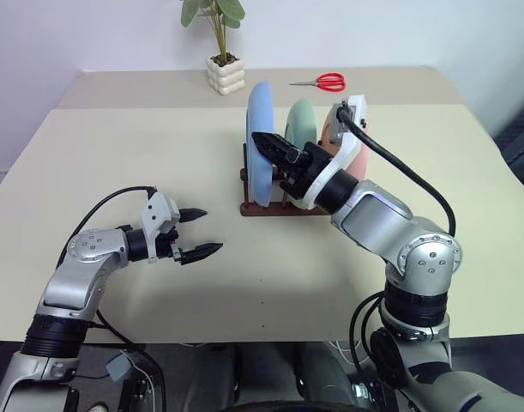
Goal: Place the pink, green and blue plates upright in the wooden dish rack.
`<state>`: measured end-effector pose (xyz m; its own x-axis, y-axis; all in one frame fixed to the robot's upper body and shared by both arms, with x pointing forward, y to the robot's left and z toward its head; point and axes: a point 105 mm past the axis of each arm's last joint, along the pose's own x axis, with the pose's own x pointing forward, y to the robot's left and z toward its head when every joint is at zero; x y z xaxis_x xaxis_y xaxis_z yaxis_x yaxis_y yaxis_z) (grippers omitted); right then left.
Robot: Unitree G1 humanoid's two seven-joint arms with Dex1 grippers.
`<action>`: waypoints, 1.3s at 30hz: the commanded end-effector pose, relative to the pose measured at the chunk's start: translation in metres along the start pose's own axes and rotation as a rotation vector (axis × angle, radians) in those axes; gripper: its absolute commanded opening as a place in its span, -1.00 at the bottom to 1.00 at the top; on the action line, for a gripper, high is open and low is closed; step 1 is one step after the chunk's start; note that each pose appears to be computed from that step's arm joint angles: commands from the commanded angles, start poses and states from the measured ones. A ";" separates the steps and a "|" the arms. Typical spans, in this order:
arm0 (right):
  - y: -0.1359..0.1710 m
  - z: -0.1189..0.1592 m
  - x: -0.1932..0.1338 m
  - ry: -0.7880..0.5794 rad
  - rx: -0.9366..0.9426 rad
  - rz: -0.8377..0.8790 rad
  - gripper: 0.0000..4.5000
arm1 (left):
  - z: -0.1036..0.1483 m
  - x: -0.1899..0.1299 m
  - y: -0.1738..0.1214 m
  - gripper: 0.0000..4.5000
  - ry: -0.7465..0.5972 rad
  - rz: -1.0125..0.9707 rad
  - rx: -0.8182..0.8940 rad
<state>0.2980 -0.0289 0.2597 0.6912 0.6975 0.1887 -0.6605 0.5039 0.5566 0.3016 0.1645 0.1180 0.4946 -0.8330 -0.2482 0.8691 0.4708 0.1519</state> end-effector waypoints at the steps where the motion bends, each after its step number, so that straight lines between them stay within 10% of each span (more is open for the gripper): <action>1: 0.009 0.006 -0.001 -0.025 0.003 0.040 -0.69 | 0.008 -0.003 0.002 1.00 -0.027 0.016 0.031; 7: 0.008 0.006 -0.001 -0.025 -0.003 0.039 0.56 | 0.008 -0.003 0.001 1.00 -0.029 0.016 0.031; 28: -0.010 0.008 0.002 0.025 -0.076 -0.052 0.56 | 0.009 0.003 0.000 1.00 -0.040 0.008 0.030; 36: -0.007 0.011 0.002 0.031 -0.091 -0.042 -0.87 | 0.009 0.004 0.000 1.00 -0.043 0.011 0.029; 39: -0.004 0.012 0.002 0.033 -0.088 -0.031 -0.97 | 0.009 0.004 0.000 1.00 -0.044 0.012 0.029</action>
<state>0.3100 -0.0358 0.2573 0.7159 0.6886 0.1151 -0.6385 0.5791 0.5069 0.3026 0.1591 0.1166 0.4968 -0.8377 -0.2270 0.8678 0.4762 0.1419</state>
